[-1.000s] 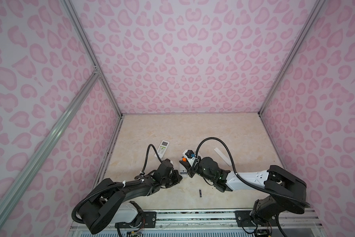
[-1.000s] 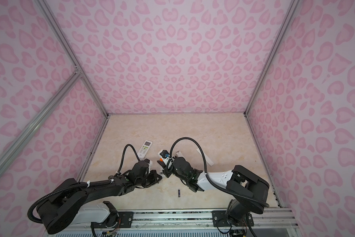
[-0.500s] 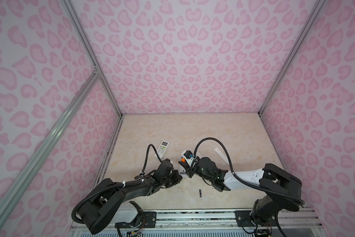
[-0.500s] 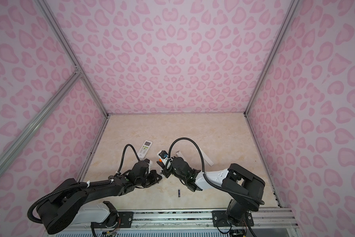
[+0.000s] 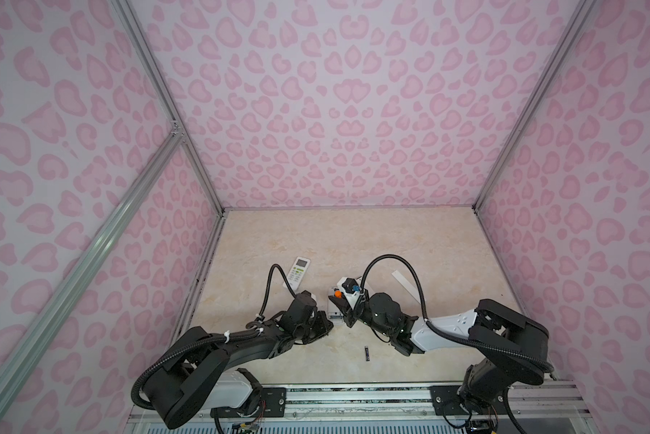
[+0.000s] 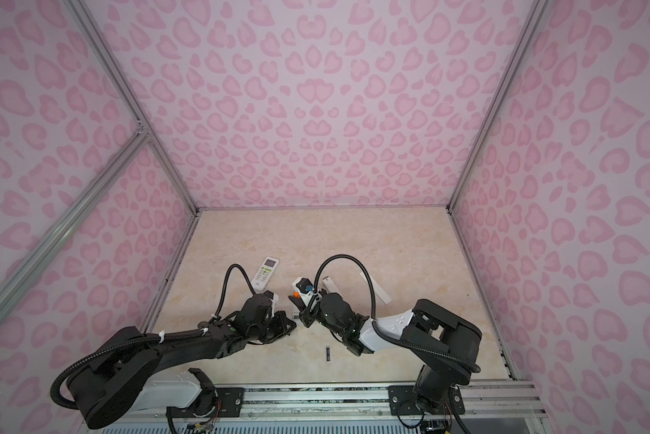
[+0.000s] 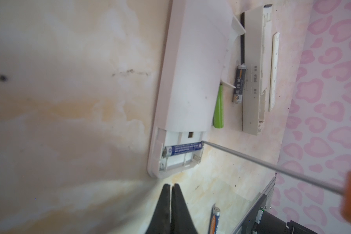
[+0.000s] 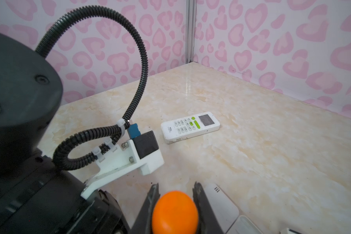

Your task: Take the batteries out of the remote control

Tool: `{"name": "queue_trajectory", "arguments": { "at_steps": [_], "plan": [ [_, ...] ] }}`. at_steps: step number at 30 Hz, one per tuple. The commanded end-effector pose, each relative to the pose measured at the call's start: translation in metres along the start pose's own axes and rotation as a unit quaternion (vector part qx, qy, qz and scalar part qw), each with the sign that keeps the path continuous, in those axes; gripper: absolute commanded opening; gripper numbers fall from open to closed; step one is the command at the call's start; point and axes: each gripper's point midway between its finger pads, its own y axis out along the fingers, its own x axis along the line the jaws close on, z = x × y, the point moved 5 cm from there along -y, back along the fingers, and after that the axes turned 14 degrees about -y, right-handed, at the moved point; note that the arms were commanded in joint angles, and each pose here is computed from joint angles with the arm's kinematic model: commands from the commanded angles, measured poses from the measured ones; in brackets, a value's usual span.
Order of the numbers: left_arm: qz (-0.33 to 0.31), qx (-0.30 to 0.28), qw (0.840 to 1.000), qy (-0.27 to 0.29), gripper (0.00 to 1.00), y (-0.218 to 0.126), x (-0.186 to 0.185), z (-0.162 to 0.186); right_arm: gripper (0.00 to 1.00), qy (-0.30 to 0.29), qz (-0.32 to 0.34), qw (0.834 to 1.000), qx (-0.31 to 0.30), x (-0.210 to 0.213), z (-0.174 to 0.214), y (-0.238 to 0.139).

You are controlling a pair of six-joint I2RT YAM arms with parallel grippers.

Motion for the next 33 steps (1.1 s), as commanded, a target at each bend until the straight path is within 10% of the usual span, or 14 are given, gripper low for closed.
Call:
{"name": "queue_trajectory", "arguments": {
  "at_steps": [1, 33],
  "plan": [
    [0.012, -0.007, 1.000, 0.007, 0.09, 0.000, -0.004, -0.003, 0.00, 0.016, -0.015, 0.999, 0.024, 0.006, 0.015, -0.002],
    [0.011, -0.009, 1.000, 0.006, 0.09, 0.000, -0.002, -0.004, 0.00, 0.005, -0.045, 0.998, 0.034, 0.013, 0.021, 0.014]
  ]
}}
